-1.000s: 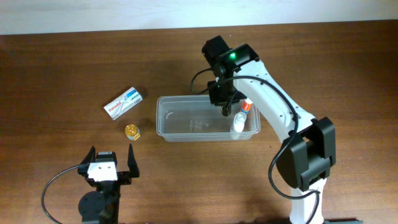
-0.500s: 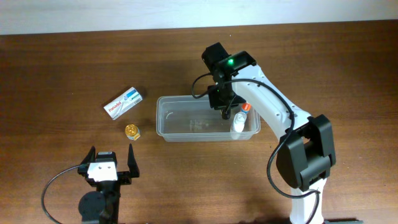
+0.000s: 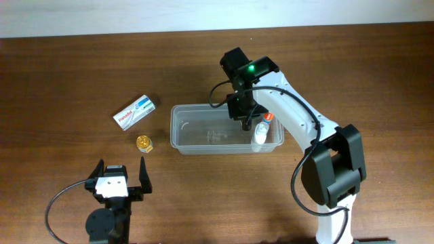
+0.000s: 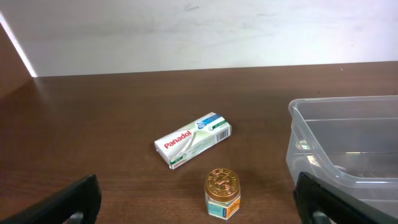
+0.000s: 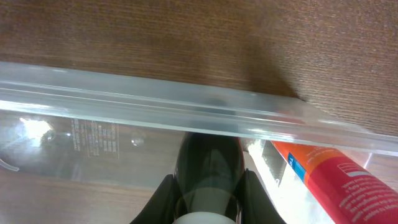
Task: Pack container
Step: 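Lower the dark bottle into the container and open the right gripper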
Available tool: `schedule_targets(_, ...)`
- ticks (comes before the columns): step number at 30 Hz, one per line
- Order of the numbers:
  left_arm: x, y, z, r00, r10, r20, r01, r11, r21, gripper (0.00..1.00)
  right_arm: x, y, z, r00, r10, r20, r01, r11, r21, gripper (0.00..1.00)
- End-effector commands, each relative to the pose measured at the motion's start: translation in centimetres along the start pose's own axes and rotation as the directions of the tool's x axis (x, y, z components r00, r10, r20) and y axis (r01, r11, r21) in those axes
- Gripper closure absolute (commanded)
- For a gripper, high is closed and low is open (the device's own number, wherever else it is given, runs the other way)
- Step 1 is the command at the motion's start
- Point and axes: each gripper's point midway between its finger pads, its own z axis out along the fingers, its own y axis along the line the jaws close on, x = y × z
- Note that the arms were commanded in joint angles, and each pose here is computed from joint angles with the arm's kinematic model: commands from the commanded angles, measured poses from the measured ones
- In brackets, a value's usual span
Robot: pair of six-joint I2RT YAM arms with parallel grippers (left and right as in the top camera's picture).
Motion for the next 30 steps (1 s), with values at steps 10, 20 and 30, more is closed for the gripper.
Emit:
schedule_targets(10,0.17,0.22,0.04,1.000,0.016,0.002,-0.016,1.000,-0.011,0.01,0.13,-0.20,0.38,1.000,0.012,-0.001,-0.012,1.000,0.003,0.84)
schedule_targets(20,0.17,0.22,0.04,1.000,0.016,0.002,-0.016,1.000,-0.012,0.01,0.45,-0.31,0.61,1.000,0.011,-0.012,-0.011,1.000,0.007,0.72)
schedule_targets(30,0.17,0.21,0.04,1.000,0.016,0.002,-0.016,1.000,-0.011,0.01,0.53,-0.34,0.67,1.000,0.011,-0.015,-0.011,1.000,0.008,0.72)
